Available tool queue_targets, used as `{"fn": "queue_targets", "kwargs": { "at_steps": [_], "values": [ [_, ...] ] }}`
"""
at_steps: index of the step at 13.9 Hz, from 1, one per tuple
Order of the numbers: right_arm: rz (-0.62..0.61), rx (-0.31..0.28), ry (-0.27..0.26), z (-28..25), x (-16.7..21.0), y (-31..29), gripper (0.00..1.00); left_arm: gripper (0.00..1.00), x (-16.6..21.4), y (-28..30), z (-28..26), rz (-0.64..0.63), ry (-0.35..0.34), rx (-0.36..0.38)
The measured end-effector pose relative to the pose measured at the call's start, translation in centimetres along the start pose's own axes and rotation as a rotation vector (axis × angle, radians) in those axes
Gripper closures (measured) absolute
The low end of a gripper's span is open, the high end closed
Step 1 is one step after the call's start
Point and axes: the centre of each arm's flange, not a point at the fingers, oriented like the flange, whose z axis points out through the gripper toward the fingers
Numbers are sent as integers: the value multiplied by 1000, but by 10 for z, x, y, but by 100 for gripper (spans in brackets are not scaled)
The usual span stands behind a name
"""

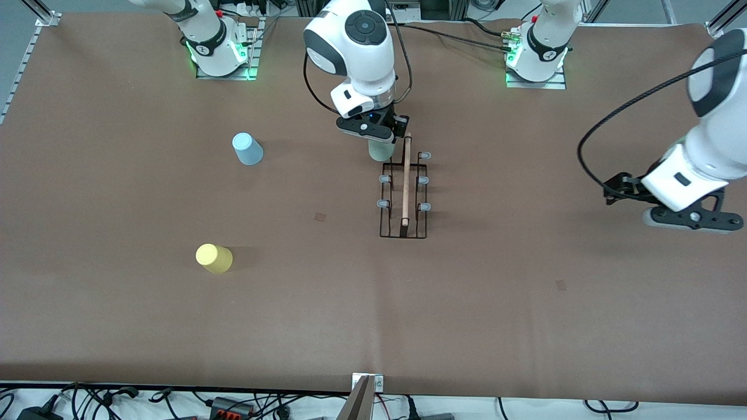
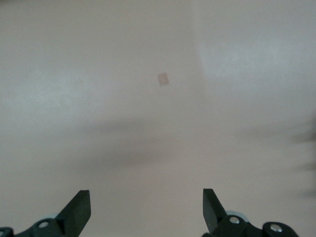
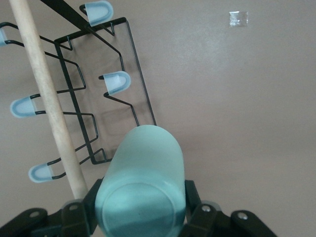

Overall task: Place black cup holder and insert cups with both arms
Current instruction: 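Lower the teal cup onto a rack peg with the right gripper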

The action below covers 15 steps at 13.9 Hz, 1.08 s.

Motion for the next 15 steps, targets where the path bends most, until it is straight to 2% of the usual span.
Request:
{"fn": "queue_targets", "kwargs": {
  "at_steps": [4,7,9,10,11,13,15],
  "values": [
    [-4,26,7,17,0,-6,32,0,-1,6,-5,11,-3,-6],
    [-6,14,1,37,0,-7,32,0,-3,1,-9,-26,1,-89],
    [-6,9,1,42,1,-7,17,0,-5,-16,-7,-89,-4,-166],
    [-8,11,5,41,3,-6,6,0,-6,-26,-4,-122,-7,-183],
    [-11,19,12,37,8,-8,0,0,-7,-33,-5,-149,-5,-188],
    [-1,23,25,18,29,-5,0,0,-14,-38,-25,-175,42,-163],
    [-35,-33,22,-14,70,19,0,0,-29,-32,-57,-173,143,-146]
  ]
}}
